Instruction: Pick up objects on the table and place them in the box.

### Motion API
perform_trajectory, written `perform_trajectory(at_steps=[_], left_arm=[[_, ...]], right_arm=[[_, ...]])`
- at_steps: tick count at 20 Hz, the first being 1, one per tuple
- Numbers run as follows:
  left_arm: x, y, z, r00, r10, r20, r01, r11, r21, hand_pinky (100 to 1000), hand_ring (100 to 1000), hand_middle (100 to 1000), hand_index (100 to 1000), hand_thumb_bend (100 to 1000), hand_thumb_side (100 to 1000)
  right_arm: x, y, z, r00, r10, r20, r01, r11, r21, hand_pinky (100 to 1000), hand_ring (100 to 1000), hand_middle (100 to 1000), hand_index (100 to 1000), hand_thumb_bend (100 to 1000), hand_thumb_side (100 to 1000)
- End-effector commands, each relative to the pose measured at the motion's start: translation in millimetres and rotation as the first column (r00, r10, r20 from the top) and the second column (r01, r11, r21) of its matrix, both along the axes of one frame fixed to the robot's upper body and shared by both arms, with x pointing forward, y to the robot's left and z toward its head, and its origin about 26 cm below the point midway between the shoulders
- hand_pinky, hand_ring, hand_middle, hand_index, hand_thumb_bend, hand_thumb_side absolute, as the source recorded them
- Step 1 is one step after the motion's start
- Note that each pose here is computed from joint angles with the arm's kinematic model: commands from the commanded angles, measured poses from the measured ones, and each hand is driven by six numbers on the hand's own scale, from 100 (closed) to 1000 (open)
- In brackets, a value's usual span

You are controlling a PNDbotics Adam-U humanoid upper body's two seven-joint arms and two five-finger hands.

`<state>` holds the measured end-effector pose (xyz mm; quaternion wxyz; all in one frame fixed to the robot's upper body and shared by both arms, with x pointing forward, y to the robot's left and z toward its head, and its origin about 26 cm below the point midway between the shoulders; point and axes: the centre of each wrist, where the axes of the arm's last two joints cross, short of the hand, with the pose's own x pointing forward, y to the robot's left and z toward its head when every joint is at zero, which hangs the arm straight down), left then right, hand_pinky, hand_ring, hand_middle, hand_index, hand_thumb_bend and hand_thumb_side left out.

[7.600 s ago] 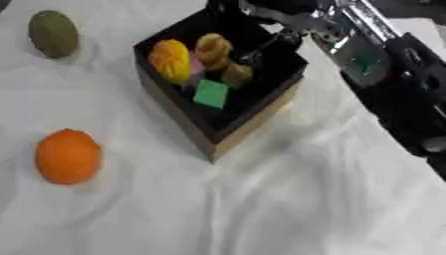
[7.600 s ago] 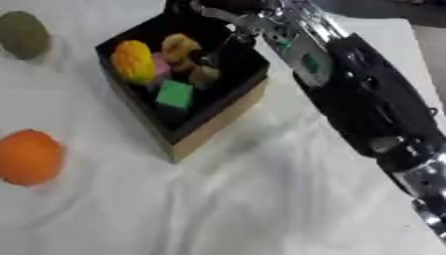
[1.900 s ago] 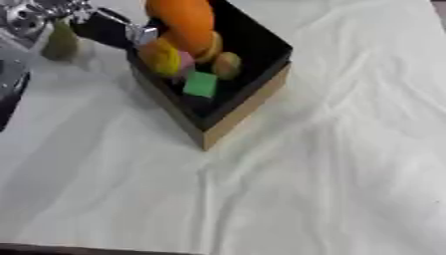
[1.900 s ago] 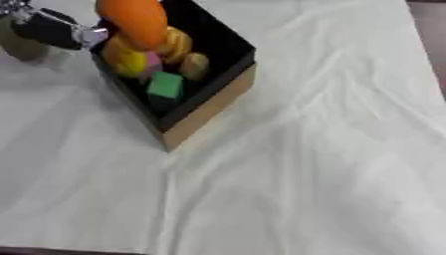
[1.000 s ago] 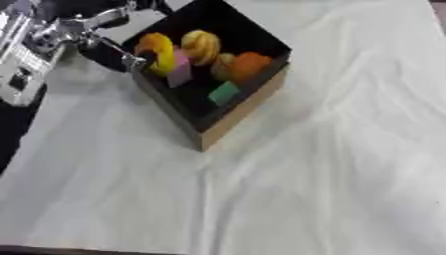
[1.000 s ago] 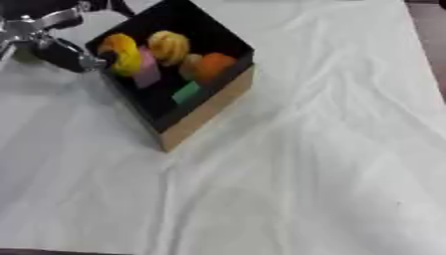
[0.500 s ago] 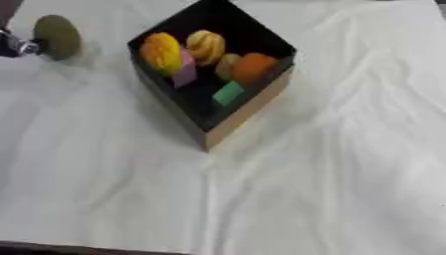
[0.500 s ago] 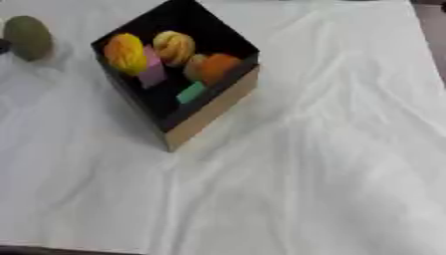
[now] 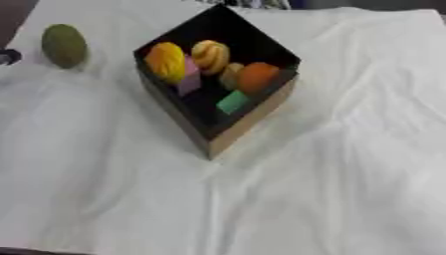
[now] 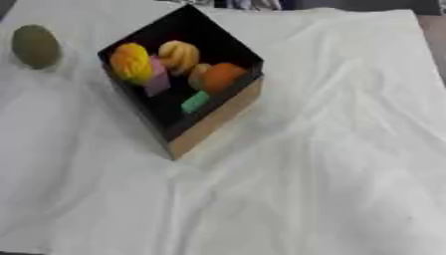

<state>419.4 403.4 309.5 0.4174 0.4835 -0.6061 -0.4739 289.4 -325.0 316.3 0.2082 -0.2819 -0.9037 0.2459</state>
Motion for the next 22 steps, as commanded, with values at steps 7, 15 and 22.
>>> perform_trajectory(at_steps=[7,15,22], left_arm=[[7.5,8.3,11.0,0.999,0.006,0.036,-0.003,0.996,-0.089,857,849,813,874,444,193],[12.7,2.2,14.6,0.999,-0.032,0.011,0.032,0.996,-0.079,861,855,818,886,460,238],[17.3,0.6,11.7,0.999,-0.022,-0.028,0.02,0.998,-0.065,859,857,820,888,459,219]], right_arm=[[-5.6,-2.0,10.5,0.999,-0.025,0.038,0.026,0.999,-0.029,884,879,705,756,100,388],[-5.3,-1.2,10.8,0.999,-0.027,0.041,0.028,0.999,-0.026,885,875,703,755,100,409],[-4.9,-0.3,10.7,0.999,-0.024,0.042,0.024,1.0,-0.018,885,874,700,754,100,425]])
